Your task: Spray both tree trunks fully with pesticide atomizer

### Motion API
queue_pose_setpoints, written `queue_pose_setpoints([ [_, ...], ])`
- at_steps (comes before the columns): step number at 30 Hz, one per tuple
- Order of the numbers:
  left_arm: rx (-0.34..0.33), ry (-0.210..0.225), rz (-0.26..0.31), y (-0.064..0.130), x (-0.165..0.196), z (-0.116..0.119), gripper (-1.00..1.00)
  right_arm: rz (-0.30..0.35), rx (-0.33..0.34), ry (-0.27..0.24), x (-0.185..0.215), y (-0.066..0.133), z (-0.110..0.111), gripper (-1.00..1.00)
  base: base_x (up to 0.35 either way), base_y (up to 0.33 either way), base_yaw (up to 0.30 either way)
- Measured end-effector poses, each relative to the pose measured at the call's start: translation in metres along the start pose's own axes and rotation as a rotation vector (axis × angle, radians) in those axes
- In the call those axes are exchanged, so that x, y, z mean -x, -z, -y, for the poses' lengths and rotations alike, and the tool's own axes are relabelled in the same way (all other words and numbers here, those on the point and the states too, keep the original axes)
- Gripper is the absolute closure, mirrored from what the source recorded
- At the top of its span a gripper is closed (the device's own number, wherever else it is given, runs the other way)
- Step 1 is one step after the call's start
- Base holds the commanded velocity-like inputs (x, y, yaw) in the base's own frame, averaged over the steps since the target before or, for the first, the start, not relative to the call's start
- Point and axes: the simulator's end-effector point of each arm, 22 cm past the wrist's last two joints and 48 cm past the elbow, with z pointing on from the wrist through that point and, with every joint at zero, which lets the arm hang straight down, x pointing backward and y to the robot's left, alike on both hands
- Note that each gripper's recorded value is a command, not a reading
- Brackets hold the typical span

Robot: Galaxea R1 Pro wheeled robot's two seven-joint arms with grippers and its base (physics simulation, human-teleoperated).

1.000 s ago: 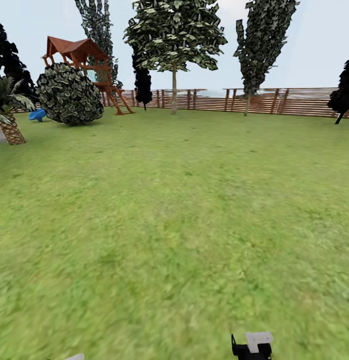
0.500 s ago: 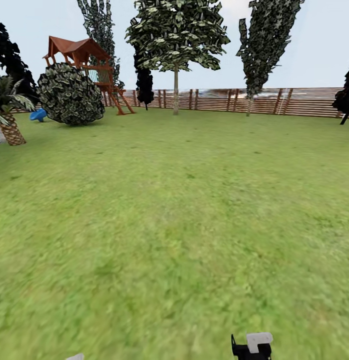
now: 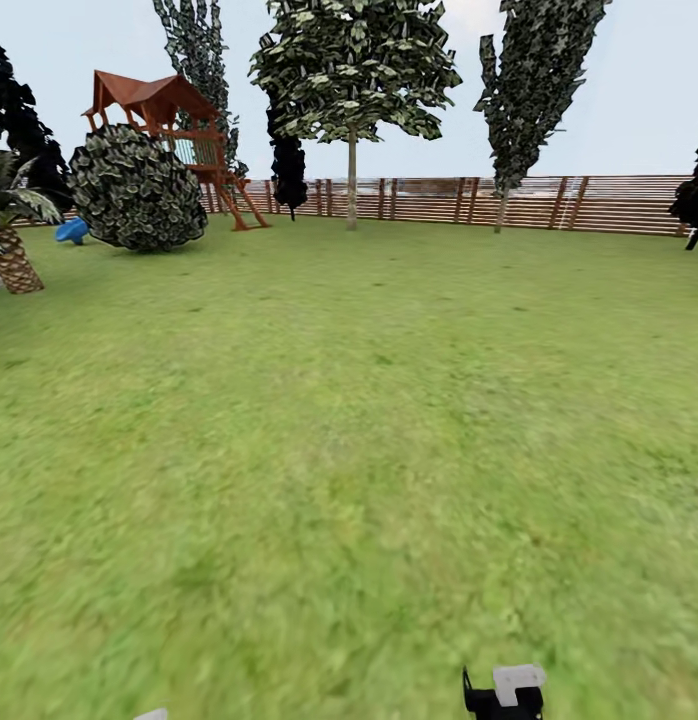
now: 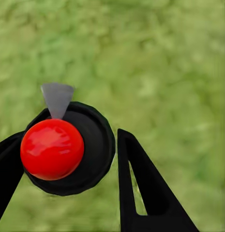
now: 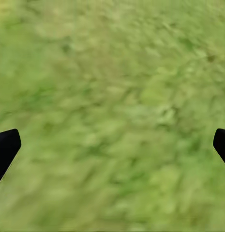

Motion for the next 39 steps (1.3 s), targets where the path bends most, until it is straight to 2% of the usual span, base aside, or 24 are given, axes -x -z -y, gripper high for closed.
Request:
queue_pose_setpoints([
  [39,0.001,-0.001,0.0,0.0,0.0,-0.001,1.0,-0.03,0.007,0.005,-0.018,0.009,-0.002,-1.0,0.339,0.0,0.0],
])
